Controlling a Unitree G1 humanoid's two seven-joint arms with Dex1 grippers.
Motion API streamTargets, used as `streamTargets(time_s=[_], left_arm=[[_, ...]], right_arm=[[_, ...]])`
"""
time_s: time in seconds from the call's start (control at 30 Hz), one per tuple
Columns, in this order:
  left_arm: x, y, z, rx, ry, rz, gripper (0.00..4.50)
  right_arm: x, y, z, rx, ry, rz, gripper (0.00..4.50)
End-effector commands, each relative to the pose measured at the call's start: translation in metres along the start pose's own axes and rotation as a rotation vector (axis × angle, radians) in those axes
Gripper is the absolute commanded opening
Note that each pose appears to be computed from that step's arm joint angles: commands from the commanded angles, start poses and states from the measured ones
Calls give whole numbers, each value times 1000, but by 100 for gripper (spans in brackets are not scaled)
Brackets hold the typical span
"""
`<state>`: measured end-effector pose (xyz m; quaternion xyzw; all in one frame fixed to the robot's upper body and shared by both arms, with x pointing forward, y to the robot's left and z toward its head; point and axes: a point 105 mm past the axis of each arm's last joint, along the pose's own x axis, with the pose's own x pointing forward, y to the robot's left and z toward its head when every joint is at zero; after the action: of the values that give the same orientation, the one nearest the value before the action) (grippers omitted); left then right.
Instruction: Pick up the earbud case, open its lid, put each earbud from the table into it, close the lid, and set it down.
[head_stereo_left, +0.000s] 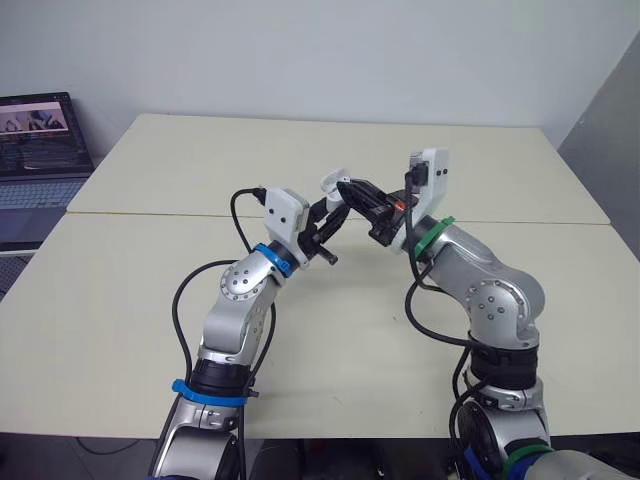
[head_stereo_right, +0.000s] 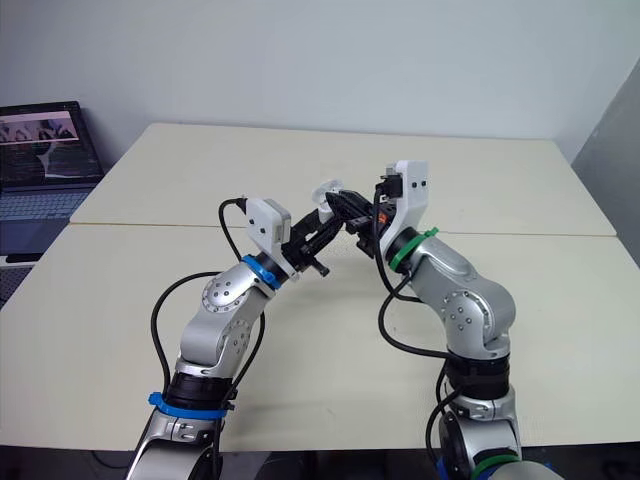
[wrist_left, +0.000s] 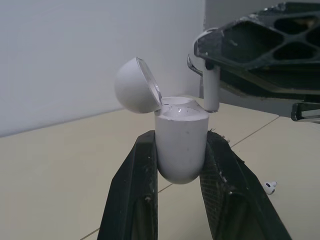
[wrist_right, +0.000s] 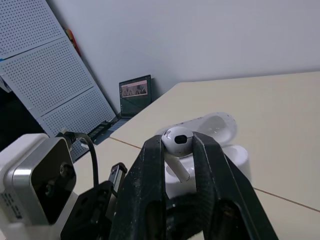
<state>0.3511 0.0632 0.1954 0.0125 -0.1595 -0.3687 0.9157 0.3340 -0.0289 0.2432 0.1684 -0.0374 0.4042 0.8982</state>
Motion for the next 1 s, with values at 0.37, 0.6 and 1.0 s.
streamTargets(time_s=[0.37,0.6,1.0], left_arm=[[6,-5,20,40,-71,-21,75],[8,-6,23,42,-81,-27,75],[7,-6,19,39,-70,-25,75]], right_arm=[[5,5,2,-31,6,23,40],[3,-3,-10,-44,53,-15,40],[-10,-3,11,-50,-10,33,206]])
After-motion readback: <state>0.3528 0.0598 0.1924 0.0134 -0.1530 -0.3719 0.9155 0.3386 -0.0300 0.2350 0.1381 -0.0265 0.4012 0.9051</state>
